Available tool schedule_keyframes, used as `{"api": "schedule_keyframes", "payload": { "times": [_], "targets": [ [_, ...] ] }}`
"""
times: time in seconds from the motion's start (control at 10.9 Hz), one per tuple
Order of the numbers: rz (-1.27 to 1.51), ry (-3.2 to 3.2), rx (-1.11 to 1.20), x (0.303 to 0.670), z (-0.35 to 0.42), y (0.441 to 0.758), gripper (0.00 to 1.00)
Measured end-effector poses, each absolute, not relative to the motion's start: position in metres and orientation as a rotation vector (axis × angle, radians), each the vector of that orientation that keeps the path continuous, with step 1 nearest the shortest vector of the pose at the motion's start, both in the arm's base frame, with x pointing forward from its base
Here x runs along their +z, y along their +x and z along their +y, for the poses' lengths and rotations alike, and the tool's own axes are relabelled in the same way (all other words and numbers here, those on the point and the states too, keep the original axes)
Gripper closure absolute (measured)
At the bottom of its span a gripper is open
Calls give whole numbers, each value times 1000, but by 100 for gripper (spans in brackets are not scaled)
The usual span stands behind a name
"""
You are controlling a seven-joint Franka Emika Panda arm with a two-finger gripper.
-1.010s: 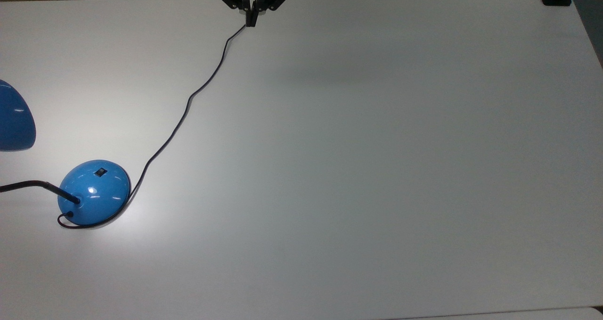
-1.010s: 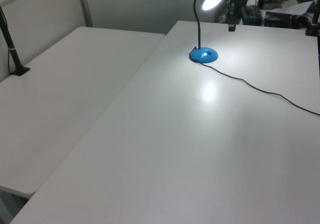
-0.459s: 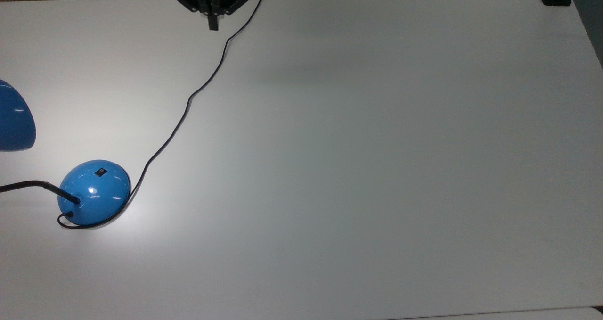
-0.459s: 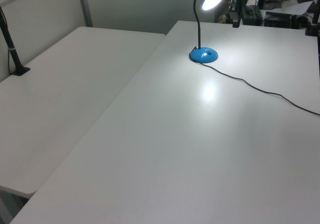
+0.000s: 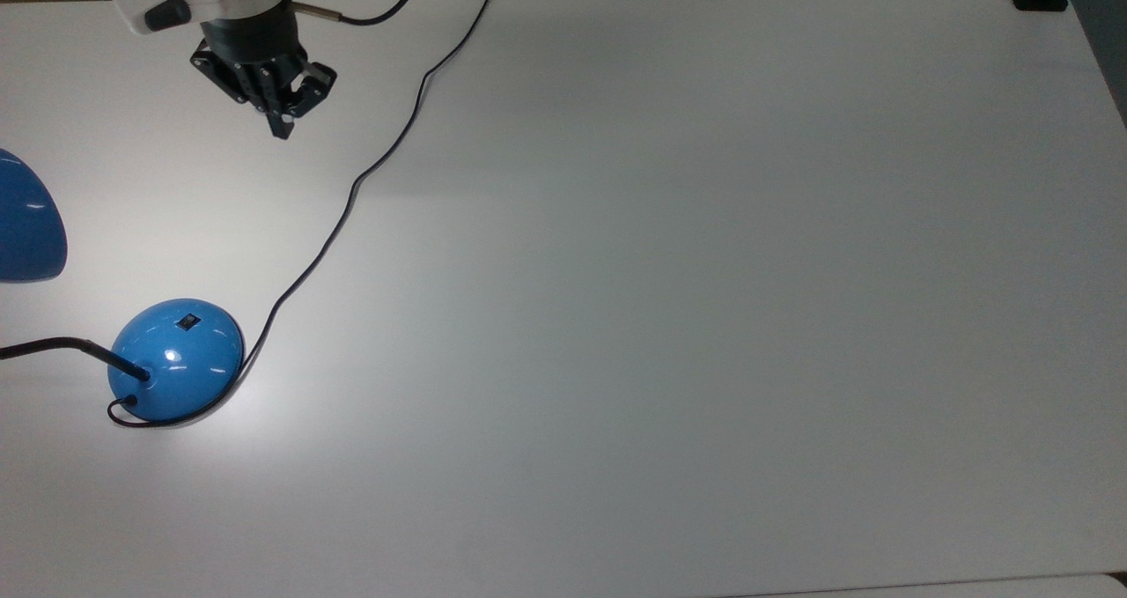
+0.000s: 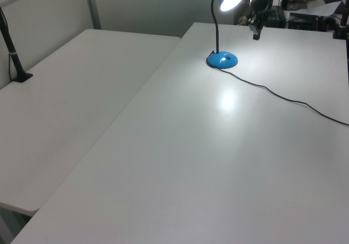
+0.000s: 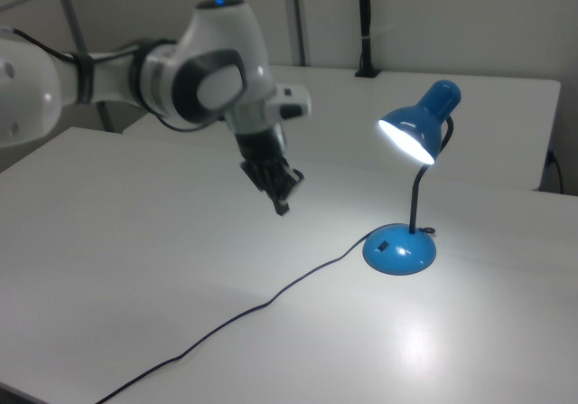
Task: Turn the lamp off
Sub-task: 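Move the gripper toward the blue lamp's round base, then lower the gripper onto the switch on the lamp base and press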
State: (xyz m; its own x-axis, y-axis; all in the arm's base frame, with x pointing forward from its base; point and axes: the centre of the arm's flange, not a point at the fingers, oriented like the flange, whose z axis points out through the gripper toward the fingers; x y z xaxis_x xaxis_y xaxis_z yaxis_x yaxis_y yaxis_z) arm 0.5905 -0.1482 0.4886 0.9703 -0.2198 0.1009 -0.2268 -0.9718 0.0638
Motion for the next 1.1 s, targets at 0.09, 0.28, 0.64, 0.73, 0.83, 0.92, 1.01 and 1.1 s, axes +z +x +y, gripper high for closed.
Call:
{"api": "schedule_keyframes", "payload": {
  "times": [0.09, 0.28, 0.64, 0.73, 0.83, 0.92, 1.01, 1.1],
  "targets": [
    [-416, 3045, 188, 471, -171, 590, 99],
    [-554, 3018, 301, 441, -202, 599, 99],
    [-690, 2957, 495, 370, -221, 629, 99],
    [-699, 2946, 532, 360, -226, 631, 99],
    [-704, 2934, 569, 354, -231, 633, 99],
    [-710, 2921, 605, 351, -236, 635, 99],
    [-717, 2913, 625, 348, -240, 636, 99],
    [-719, 2909, 632, 345, -243, 639, 99]
  ]
}}
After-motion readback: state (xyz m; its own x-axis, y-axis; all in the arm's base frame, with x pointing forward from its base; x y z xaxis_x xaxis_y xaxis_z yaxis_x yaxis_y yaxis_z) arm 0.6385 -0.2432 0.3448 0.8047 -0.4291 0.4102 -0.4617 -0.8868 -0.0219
